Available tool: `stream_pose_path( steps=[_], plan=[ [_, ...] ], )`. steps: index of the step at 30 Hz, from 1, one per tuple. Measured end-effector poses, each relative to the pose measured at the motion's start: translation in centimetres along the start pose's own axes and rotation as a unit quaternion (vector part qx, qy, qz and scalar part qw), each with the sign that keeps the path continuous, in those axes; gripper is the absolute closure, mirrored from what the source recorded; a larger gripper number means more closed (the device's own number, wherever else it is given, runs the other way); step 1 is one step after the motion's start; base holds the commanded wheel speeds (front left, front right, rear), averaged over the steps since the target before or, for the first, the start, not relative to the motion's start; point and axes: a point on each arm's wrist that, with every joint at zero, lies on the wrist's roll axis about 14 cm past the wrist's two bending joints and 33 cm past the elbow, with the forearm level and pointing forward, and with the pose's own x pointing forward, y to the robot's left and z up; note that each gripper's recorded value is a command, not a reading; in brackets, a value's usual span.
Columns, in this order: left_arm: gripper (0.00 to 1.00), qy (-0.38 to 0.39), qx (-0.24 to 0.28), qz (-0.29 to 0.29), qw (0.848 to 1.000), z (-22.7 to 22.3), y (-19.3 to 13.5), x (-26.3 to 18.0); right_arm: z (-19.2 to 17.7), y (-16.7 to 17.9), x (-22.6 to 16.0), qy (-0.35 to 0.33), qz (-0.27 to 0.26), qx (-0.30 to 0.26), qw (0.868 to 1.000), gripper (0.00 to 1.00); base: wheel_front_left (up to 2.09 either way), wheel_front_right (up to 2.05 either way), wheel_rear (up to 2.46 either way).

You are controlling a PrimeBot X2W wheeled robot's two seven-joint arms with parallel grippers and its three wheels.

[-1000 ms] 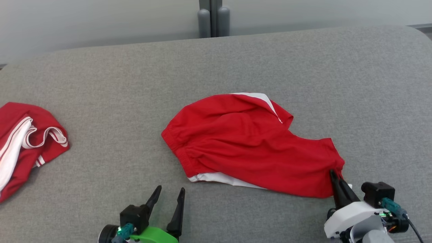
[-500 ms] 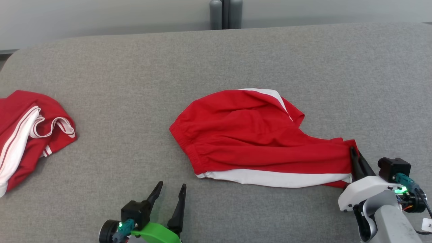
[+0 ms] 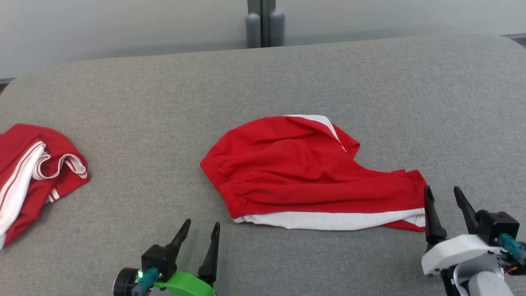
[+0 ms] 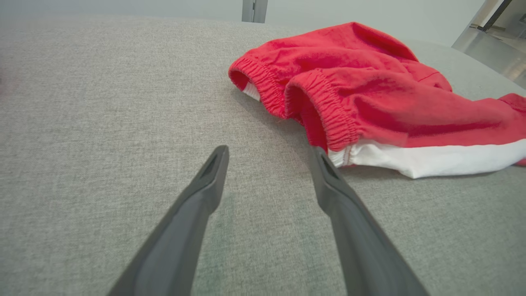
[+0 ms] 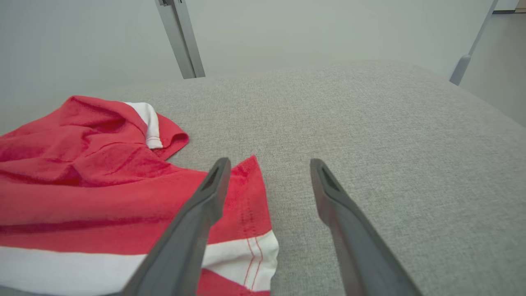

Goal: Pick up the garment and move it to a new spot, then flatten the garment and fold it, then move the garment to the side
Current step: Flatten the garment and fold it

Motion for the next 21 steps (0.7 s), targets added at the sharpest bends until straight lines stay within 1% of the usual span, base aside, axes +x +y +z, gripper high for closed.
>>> stream_pose_path(
  steps=[7,14,19,21],
  plan=[
    [0.00,-0.005,0.005,-0.001,1.000,0.1,-0.4,-1.0,-1.1,0.2,-2.3,0.015,0.005,0.003,1.000,0.00,0.00,0.00,0.00],
    [0.00,-0.005,0.004,-0.008,1.000,0.0,-1.1,-1.3,-1.4,0.5,-2.6,0.021,0.009,0.005,1.000,0.00,0.00,0.00,0.00],
    [0.00,0.002,-0.002,-0.024,1.000,-0.4,-2.0,-0.9,-1.9,0.6,-2.5,0.028,0.011,0.004,1.000,0.00,0.00,0.00,0.00],
    [0.00,0.011,-0.003,-0.039,0.999,-0.9,-2.8,-0.7,-2.0,0.6,-2.3,0.031,0.010,0.004,0.999,0.00,0.00,0.00,0.00]
  ],
)
